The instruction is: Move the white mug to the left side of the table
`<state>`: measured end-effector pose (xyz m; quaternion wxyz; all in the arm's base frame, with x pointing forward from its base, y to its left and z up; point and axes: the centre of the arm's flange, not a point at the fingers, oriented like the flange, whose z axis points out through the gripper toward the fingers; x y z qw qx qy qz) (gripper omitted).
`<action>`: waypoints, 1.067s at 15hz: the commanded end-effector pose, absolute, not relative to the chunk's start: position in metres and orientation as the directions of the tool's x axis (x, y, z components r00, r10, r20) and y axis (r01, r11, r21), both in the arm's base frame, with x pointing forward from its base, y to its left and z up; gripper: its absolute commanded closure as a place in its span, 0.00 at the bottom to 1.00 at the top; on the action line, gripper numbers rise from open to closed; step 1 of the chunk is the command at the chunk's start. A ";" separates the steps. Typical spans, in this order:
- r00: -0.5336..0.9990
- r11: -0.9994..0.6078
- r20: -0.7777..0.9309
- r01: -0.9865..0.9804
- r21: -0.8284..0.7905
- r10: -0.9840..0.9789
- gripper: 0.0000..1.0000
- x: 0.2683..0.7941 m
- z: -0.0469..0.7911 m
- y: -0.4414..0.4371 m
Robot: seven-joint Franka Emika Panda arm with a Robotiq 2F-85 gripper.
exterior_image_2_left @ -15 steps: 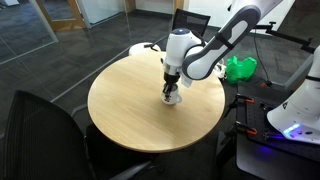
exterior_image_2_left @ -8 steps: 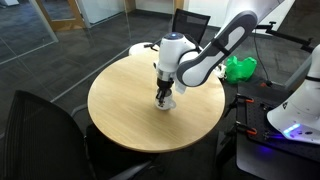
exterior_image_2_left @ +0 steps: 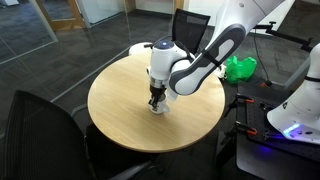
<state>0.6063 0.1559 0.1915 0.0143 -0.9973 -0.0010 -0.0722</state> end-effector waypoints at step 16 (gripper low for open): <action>0.976 -0.993 0.194 -0.111 0.050 -0.099 0.44 0.612 0.225 0.173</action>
